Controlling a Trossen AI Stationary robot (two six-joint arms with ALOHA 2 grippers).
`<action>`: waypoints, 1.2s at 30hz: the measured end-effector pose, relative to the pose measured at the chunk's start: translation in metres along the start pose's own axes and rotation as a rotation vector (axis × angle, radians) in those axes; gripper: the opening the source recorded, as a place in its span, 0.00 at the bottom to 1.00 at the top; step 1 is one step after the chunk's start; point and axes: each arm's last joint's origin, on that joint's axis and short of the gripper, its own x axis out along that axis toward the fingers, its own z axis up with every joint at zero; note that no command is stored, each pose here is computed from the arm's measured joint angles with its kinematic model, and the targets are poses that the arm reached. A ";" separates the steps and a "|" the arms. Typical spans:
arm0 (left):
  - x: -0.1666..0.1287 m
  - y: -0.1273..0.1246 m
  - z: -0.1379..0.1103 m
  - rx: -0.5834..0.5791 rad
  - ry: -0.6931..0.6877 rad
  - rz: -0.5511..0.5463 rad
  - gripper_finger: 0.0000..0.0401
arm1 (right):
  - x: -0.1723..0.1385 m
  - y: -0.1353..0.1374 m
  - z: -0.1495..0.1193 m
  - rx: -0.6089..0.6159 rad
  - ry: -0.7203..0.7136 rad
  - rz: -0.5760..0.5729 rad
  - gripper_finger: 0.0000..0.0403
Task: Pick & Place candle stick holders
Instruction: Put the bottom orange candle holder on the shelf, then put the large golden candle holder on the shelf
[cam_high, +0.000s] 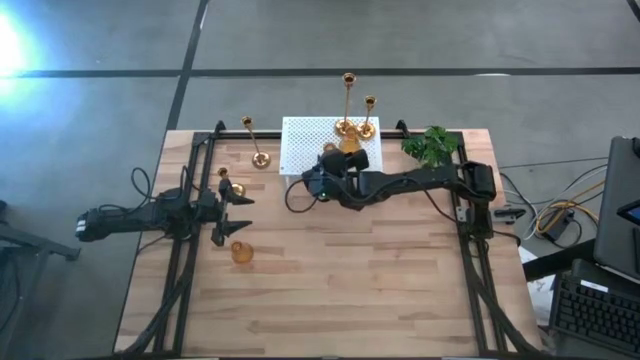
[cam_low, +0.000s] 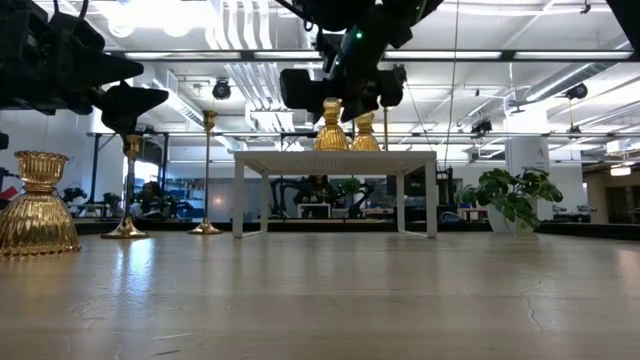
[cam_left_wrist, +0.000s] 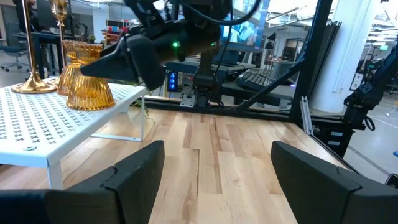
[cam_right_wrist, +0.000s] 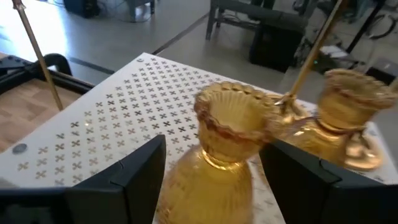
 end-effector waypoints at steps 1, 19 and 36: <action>0.000 0.000 0.000 0.000 0.000 0.000 0.75 | -0.001 -0.001 0.000 -0.008 -0.002 -0.006 0.62; 0.000 0.000 0.000 0.000 0.000 0.000 0.75 | -0.044 -0.016 0.001 -0.048 0.044 0.023 0.58; 0.000 0.000 0.000 0.000 0.001 0.000 0.75 | -0.216 -0.022 -0.014 -0.370 0.080 0.599 0.54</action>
